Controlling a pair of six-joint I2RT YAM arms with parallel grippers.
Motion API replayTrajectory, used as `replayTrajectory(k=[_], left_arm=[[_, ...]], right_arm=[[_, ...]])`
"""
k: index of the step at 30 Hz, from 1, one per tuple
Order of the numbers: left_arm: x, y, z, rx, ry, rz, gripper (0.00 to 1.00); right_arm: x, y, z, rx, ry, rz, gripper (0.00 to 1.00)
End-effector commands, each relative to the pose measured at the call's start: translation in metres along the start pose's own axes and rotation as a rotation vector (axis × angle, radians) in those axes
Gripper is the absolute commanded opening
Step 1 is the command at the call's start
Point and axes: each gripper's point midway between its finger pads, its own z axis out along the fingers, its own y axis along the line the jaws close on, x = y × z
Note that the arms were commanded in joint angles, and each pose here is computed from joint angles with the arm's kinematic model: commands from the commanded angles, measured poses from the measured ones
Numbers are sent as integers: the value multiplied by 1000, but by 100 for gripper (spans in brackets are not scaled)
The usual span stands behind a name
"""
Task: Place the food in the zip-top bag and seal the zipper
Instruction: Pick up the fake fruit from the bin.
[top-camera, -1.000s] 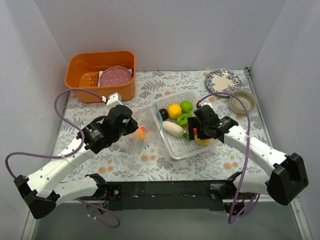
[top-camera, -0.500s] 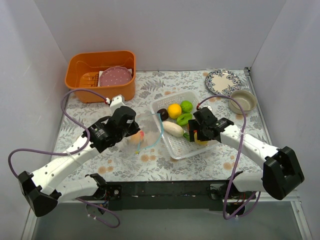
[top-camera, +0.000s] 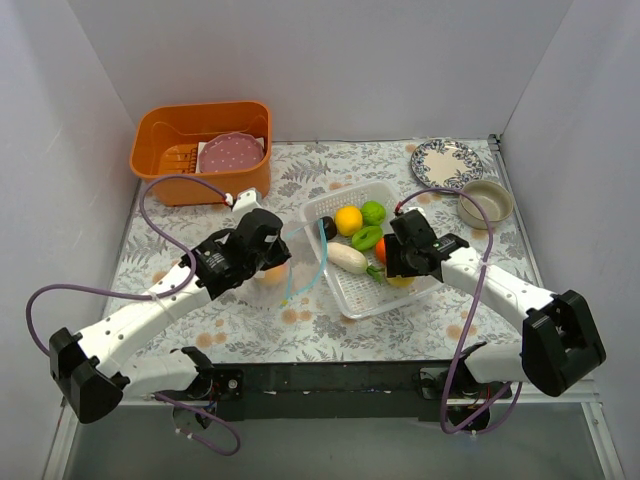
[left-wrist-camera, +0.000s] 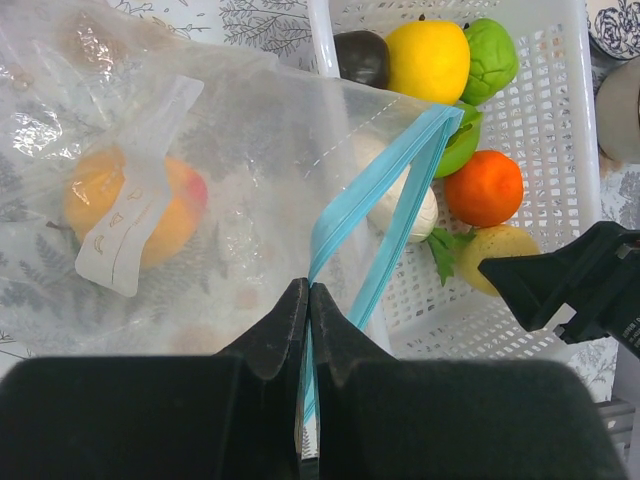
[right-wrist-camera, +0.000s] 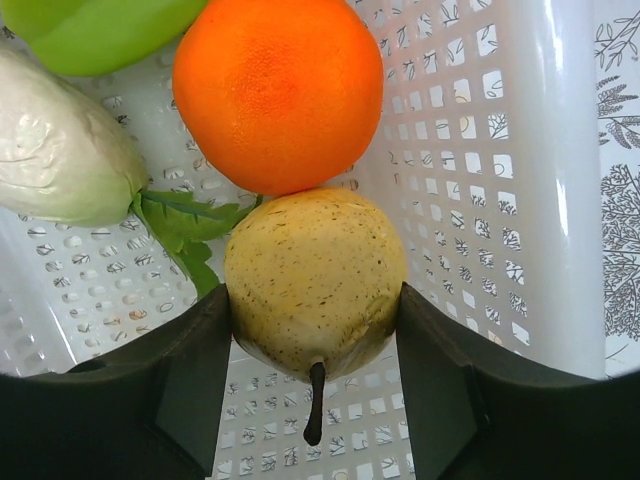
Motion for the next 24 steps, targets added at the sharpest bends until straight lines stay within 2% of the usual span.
replayTrajectory(k=[1,7,14,24], left_arm=[[-2,-3,-4,29,-10,-7,0],[1,-1,-7,38,-2,-19,0],[2,-3,-9,51,4,-12,0],[-2,-11,-8,70,4,-1,0]], right_arm=[[-17,5,-14,-46,-67,19,25],[-32,9,-46,-111,-158,47,25],[-37,34,-67,-276,-190,76,25],[-51,90,-98,-620,-224,153,26]])
